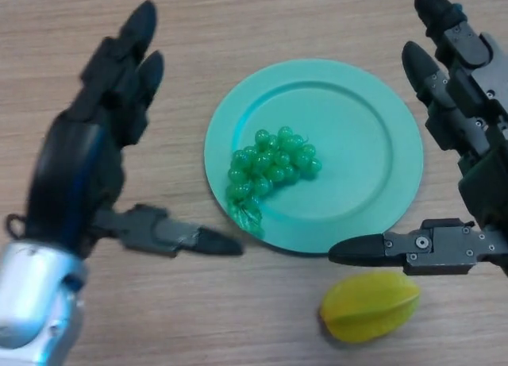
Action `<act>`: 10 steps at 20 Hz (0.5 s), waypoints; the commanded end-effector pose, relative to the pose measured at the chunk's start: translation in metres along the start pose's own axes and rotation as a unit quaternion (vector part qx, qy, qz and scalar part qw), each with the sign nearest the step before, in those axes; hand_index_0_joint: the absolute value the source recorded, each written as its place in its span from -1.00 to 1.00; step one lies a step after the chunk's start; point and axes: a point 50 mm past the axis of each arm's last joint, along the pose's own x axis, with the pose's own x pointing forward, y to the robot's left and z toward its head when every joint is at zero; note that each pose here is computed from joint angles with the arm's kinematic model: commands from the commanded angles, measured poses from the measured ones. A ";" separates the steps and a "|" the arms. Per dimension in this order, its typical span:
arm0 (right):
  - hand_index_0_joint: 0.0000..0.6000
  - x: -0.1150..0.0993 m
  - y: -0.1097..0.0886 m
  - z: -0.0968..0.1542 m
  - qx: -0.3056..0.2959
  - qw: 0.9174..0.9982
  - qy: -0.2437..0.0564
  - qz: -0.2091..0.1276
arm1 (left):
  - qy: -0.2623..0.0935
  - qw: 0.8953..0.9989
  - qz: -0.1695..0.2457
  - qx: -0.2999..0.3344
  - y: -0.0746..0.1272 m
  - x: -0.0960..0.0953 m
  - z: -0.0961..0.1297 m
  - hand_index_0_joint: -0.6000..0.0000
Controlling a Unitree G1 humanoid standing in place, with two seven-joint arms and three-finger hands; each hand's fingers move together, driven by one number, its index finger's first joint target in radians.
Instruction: Pick up the green grapes and place it on the plate
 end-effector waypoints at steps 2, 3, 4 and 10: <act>-1.00 0.001 -0.005 0.022 0.000 0.995 -0.099 -0.008 | -0.054 0.998 0.028 0.021 0.026 -0.013 0.025 1.00; -1.00 0.001 -0.006 0.020 -0.004 0.995 -0.096 -0.008 | -0.051 0.998 0.030 0.020 0.028 -0.014 0.025 1.00; -1.00 0.002 -0.007 0.017 -0.008 0.996 -0.091 -0.008 | -0.048 0.998 0.034 0.021 0.032 -0.015 0.025 1.00; -1.00 0.003 -0.007 0.015 -0.012 0.996 -0.093 -0.007 | -0.062 0.996 0.041 0.042 0.034 -0.012 0.029 1.00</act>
